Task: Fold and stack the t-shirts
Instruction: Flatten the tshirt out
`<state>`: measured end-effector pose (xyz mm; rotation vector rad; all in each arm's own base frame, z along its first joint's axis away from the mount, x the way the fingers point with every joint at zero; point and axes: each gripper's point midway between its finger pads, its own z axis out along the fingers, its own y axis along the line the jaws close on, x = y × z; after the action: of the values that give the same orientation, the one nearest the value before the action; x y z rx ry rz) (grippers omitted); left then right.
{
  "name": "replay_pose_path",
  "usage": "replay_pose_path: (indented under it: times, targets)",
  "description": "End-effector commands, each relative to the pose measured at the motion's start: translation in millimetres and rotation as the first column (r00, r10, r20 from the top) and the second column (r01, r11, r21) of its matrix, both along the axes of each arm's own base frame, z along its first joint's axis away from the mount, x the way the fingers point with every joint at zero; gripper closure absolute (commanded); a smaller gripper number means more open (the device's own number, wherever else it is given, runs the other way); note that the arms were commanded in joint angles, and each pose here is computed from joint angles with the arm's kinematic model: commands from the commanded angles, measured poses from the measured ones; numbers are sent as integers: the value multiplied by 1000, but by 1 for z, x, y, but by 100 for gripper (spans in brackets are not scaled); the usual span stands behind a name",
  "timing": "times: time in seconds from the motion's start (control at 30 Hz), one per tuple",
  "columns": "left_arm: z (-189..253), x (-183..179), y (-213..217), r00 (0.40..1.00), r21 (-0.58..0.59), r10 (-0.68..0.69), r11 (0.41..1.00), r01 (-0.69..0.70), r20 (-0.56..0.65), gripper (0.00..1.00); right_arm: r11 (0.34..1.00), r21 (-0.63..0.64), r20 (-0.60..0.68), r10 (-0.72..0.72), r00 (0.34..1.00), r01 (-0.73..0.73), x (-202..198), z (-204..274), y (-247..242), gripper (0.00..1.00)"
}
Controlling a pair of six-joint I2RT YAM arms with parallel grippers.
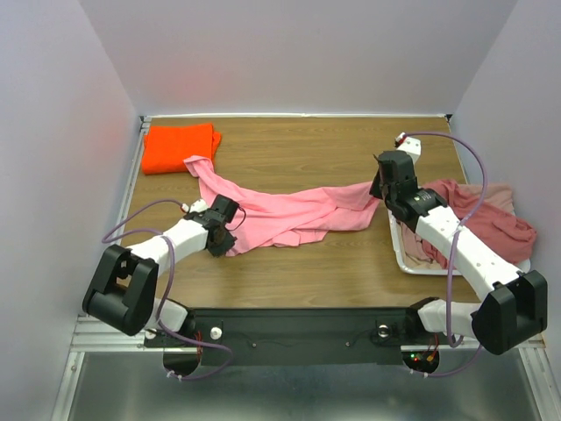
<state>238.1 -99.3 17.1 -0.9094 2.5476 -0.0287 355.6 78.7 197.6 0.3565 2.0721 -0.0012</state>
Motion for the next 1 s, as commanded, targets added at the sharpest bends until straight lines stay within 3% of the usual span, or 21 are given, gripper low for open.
replay_pose_path:
  times: [0.0, 0.03, 0.17, 0.3, 0.33, 0.43, 0.5, 0.57, 0.73, 0.97]
  targets:
    - [-18, -14, 1, 998, 18, -2, 1000, 3, -64, 95, 999, 19, 81, -35, 996, 34, 4, 21, -4, 100]
    - [-16, -13, 0, 998, 16, -3, 1000, 4, -58, 100, 999, 19, 83, -37, 996, 35, 4, 21, -4, 100]
    - [9, -1, 0, 1000, 15, -11, 1000, 10, 21, 100, 999, 19, 94, -37, 995, 36, 3, 26, -5, 100]
    - [76, 20, 2, 981, 7, -14, 1000, 13, 192, 100, 998, 44, 155, -42, 987, 36, 0, 51, -7, 100]
    - [117, 32, 3, 951, -14, 10, 1000, -6, 308, 100, 998, 53, 178, -45, 983, 36, -1, 61, -8, 100]
    - [206, 39, 20, 859, -35, 66, 998, -56, 507, 100, 995, 100, 292, -40, 956, 11, -7, 113, -9, 100]
    - [243, 41, 22, 822, -52, 70, 997, -49, 566, 100, 995, 104, 329, -34, 944, -1, -12, 129, -11, 100]
    - [301, 38, 31, 741, -84, 101, 995, -60, 664, 100, 993, 115, 391, -16, 920, -31, -18, 161, -11, 100]
    - [405, 10, 53, 568, -154, 155, 987, -49, 808, 100, 981, 161, 573, -3, 819, -109, -56, 250, -19, 100]
    - [506, -43, 78, 363, -198, 175, 980, 26, 915, 100, 941, 187, 705, 71, 705, -281, -109, 323, -14, 100]
